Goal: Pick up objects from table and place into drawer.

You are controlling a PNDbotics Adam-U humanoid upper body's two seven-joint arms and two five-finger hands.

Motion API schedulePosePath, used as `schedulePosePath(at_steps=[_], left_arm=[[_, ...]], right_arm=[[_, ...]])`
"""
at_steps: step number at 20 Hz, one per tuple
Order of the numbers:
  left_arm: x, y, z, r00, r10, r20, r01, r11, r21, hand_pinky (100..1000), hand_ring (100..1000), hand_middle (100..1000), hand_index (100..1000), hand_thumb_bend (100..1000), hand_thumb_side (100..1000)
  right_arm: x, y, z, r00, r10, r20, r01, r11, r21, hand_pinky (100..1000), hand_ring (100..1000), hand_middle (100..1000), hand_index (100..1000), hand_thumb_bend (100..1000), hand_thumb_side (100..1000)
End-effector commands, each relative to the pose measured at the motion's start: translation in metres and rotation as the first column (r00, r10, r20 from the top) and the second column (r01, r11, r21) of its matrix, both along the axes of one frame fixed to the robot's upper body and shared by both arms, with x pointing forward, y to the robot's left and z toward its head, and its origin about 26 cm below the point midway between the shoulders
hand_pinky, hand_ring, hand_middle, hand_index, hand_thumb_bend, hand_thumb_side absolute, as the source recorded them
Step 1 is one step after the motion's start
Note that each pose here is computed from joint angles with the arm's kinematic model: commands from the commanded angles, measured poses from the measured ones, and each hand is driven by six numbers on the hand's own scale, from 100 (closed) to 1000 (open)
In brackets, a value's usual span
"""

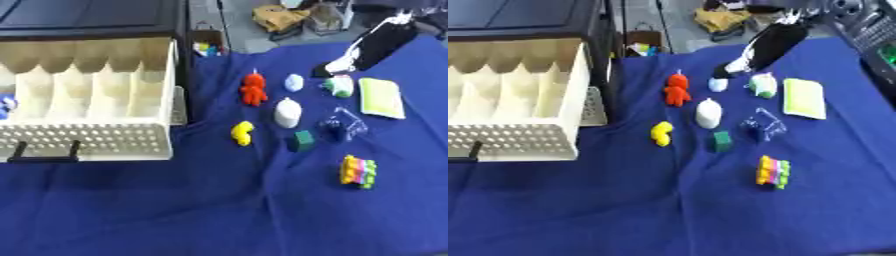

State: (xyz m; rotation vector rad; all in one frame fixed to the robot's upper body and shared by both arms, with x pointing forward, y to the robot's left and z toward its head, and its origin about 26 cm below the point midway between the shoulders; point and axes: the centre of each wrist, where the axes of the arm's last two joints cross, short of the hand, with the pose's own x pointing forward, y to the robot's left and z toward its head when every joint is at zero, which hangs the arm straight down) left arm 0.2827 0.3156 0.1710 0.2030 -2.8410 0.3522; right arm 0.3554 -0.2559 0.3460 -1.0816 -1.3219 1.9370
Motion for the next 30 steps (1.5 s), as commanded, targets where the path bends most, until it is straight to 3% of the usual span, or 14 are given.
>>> schedulePosePath(at_steps=[1,9,16,20,24,30], left_arm=[[-0.001,0.003,0.009,1.0,0.0,0.022,-0.001,0.999,0.033,480,649,608,810,294,983],[0.0,0.002,0.011,1.0,-0.002,0.025,0.001,0.999,0.038,480,652,608,809,293,982],[0.0,0.001,0.012,1.0,-0.004,0.027,0.003,0.999,0.039,480,652,608,803,293,982],[0.0,0.001,0.012,1.0,-0.005,0.029,0.004,0.999,0.039,480,651,608,804,294,980],[0.001,0.001,0.013,1.0,-0.007,0.03,0.006,0.999,0.039,479,651,609,806,294,980],[0.001,0.001,0.013,0.999,-0.008,0.031,0.007,0.999,0.038,479,651,608,806,293,980]], right_arm=[[-0.007,-0.013,0.012,0.998,-0.062,0.001,0.062,0.998,-0.006,834,917,875,1000,645,578],[-0.025,-0.027,0.0,0.98,-0.181,-0.081,0.18,0.984,-0.011,830,917,835,968,697,554],[-0.045,-0.034,-0.01,0.964,-0.244,-0.108,0.242,0.97,-0.035,822,912,802,934,696,563],[-0.056,-0.036,-0.018,0.956,-0.262,-0.135,0.254,0.964,-0.077,824,914,794,939,608,456],[-0.061,-0.038,-0.023,0.945,-0.276,-0.177,0.261,0.96,-0.102,830,924,797,938,581,384],[-0.058,-0.045,-0.038,0.923,-0.297,-0.244,0.274,0.954,-0.125,833,930,798,929,588,359]])
